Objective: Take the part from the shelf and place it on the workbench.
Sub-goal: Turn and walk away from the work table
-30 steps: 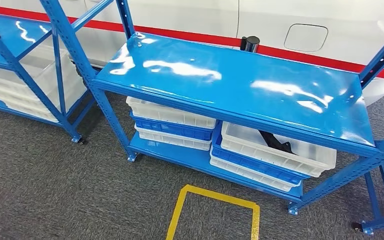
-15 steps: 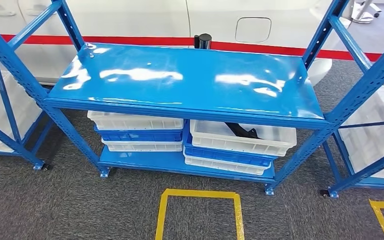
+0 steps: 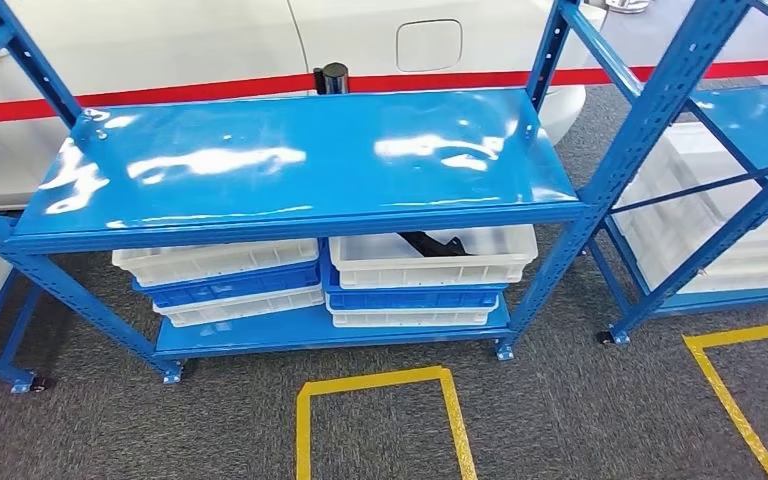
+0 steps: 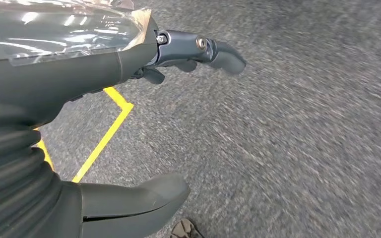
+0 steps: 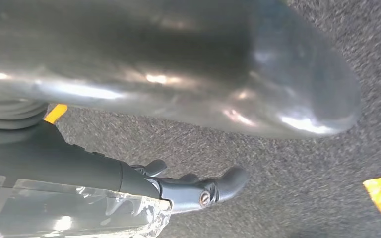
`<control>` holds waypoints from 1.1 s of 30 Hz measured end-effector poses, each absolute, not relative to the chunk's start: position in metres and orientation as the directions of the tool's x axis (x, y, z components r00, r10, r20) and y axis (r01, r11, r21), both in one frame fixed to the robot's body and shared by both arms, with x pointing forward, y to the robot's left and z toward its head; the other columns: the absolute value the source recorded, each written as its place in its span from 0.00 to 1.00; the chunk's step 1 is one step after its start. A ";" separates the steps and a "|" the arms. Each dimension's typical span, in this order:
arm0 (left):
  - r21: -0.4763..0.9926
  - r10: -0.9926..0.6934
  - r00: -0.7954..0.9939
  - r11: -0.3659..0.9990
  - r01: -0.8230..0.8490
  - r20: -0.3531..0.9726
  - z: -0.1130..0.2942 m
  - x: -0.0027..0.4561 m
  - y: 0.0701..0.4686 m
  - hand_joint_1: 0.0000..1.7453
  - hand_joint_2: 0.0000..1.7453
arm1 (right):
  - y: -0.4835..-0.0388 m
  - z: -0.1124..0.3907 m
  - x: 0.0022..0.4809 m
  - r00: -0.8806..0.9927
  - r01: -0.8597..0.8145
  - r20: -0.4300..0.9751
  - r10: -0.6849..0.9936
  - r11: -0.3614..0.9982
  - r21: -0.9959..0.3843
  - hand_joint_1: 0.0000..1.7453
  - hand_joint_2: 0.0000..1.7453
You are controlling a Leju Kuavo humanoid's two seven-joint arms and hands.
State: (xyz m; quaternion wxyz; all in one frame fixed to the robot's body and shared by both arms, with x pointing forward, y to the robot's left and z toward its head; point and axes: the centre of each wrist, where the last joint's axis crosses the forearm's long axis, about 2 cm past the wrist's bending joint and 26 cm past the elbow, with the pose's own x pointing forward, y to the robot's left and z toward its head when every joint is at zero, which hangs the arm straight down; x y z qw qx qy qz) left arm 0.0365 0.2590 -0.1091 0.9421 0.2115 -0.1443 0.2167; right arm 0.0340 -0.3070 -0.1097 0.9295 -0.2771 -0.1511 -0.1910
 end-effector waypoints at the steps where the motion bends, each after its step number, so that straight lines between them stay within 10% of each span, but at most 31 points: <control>1: 0.335 0.346 0.864 0.817 -0.469 0.366 -0.109 0.038 0.259 0.00 1.00 | -0.307 -0.110 0.033 0.884 0.435 0.385 -0.267 0.772 -0.464 0.00 0.00; 7: 0.336 0.342 0.866 0.819 -0.465 0.365 -0.109 0.038 0.260 0.00 1.00 | -0.306 -0.109 0.034 0.894 0.417 0.379 -0.240 0.757 -0.503 0.00 0.00; 11: 0.337 0.342 0.867 0.819 -0.464 0.362 -0.109 0.038 0.260 0.00 1.00 | -0.305 -0.109 0.033 0.895 0.416 0.377 -0.240 0.758 -0.503 0.00 1.00; 16: 0.335 0.341 0.867 0.821 -0.463 0.364 -0.109 0.039 0.260 0.00 1.00 | -0.305 -0.109 0.032 0.894 0.416 0.381 -0.237 0.757 -0.504 0.00 1.00; 18: 0.335 0.341 0.867 0.820 -0.463 0.364 -0.109 0.039 0.261 0.00 1.00 | -0.305 -0.109 0.032 0.893 0.416 0.383 -0.235 0.756 -0.505 0.00 0.50; 20: 0.337 0.339 0.867 0.820 -0.462 0.364 -0.109 0.039 0.262 0.00 1.00 | -0.306 -0.109 0.032 0.893 0.416 0.385 -0.234 0.756 -0.505 0.00 0.50; 22: 0.337 0.338 0.868 0.821 -0.461 0.365 -0.109 0.039 0.262 0.00 1.00 | -0.306 -0.109 0.032 0.892 0.416 0.387 -0.233 0.756 -0.505 0.00 1.00; 33: 0.359 0.339 0.876 0.814 -0.456 0.344 -0.109 0.038 0.263 0.00 1.00 | -0.306 -0.109 0.032 0.891 0.410 0.398 -0.219 0.767 -0.495 0.00 1.00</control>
